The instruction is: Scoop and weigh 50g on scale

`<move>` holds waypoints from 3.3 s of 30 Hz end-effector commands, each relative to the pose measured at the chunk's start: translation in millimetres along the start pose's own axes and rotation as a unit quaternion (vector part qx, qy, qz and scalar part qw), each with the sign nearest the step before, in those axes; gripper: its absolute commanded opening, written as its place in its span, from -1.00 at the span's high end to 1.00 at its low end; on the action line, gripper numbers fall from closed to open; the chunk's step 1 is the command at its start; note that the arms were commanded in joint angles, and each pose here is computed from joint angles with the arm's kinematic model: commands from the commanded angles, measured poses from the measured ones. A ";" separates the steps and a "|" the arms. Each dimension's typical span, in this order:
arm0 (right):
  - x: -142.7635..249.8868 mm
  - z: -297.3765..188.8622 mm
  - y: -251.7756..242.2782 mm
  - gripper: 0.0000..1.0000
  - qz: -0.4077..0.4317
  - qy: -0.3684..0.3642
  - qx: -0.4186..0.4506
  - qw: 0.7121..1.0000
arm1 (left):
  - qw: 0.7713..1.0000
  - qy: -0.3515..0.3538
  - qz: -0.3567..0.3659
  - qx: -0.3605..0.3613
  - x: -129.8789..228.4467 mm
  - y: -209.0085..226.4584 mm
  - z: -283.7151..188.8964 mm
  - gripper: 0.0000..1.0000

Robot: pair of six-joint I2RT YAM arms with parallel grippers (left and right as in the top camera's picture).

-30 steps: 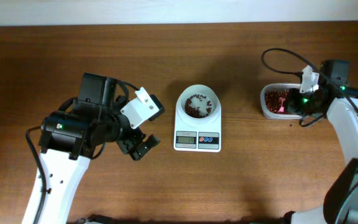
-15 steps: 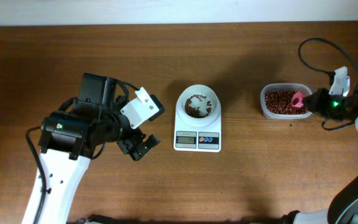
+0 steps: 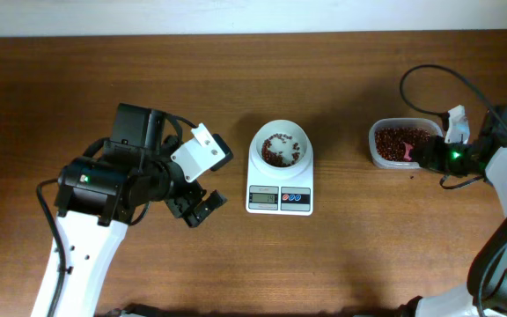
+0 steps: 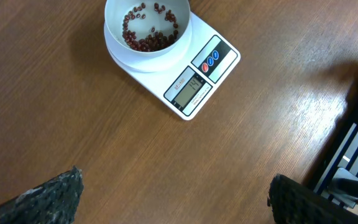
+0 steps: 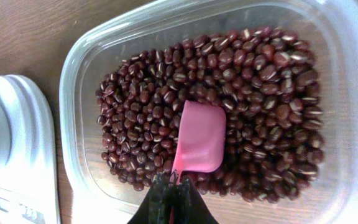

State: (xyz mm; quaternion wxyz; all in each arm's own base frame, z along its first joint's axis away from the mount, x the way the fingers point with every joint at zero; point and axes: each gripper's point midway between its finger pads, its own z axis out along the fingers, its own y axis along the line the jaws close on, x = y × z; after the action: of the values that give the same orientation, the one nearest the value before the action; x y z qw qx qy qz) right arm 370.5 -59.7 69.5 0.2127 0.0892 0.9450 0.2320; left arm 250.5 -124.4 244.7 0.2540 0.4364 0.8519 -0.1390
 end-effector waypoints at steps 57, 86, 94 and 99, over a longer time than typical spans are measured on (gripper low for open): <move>-7.4 -29.9 95.9 0.92 0.074 -0.019 -0.354 0.932 | 1.000 -0.004 0.005 0.002 -0.2 -0.3 -0.7 -0.98; 37.9 21.1 234.3 0.92 -0.040 0.110 -0.412 0.903 | 1.000 -0.004 0.005 0.002 -0.2 -0.3 -0.7 -0.98; 42.4 50.8 241.4 0.92 -0.096 0.092 -0.345 0.929 | 1.000 -0.004 0.005 0.002 -0.2 -0.3 -0.7 -0.98; 34.8 52.4 242.1 0.92 -0.245 0.023 -0.349 0.904 | 1.000 -0.004 0.005 0.002 -0.2 -0.3 -0.7 -0.98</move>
State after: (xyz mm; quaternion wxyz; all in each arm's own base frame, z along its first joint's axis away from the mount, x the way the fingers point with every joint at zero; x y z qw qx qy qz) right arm 378.9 181.8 134.1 0.2111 -0.1531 0.8147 0.5179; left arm 250.5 -124.4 244.7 0.2540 0.4364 0.8519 -0.1390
